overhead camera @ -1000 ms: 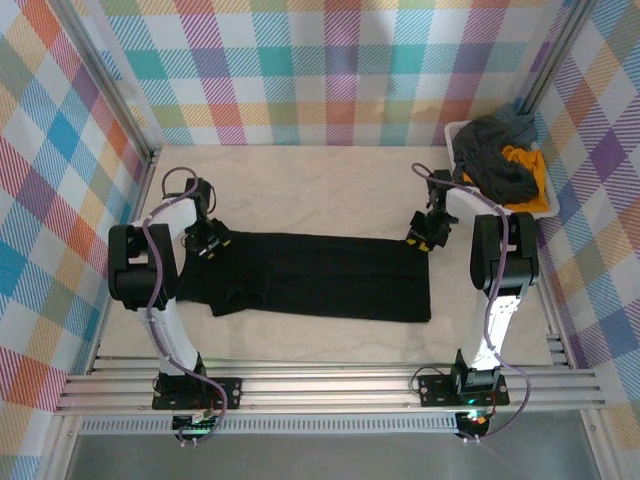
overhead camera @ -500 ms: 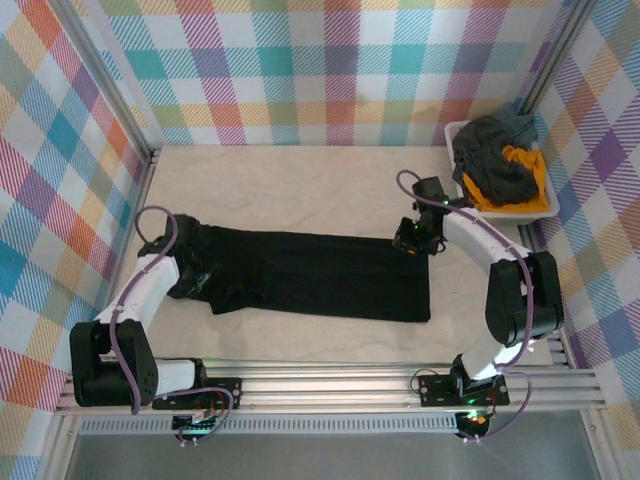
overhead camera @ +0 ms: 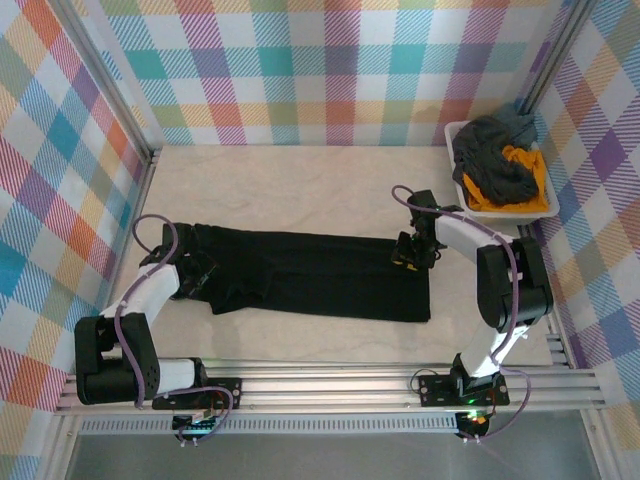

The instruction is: Fold and stack the t-shirts

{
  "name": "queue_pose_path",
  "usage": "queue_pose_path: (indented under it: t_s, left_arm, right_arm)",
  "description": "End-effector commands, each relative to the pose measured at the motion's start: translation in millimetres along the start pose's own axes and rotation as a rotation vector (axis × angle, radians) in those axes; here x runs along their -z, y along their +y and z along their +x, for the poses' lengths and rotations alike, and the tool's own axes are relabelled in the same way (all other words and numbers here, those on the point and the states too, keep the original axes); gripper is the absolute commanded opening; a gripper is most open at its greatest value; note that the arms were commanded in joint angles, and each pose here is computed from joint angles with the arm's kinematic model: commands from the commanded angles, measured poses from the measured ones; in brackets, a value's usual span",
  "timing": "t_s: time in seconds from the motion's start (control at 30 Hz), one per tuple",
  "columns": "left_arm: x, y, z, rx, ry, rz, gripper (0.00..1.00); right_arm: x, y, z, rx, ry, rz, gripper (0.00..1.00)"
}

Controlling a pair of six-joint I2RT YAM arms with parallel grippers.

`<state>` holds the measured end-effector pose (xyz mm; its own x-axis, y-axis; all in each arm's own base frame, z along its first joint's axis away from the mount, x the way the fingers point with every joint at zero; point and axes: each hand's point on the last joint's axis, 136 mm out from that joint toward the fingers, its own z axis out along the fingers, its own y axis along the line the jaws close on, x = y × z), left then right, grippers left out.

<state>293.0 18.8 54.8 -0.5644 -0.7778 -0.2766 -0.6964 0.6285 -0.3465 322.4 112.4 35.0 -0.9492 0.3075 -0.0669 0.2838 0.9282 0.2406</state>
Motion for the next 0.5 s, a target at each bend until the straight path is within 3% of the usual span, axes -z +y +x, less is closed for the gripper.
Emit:
queue_pose_path:
  t_s: [0.0,0.27,0.47]
  left_arm:
    - [-9,12,0,0.002,-0.003,-0.038,0.41]
    - [-10,15,7,0.017,0.004,-0.023,0.37]
    - [-21,11,9,0.014,0.016,0.001,0.09]
  right_arm:
    - [-2,-4,-1,-0.020,0.006,0.023,0.30]
    - [-2,-2,-4,-0.027,0.005,0.021,0.30]
    - [-4,-1,-3,-0.034,0.013,0.021,0.30]
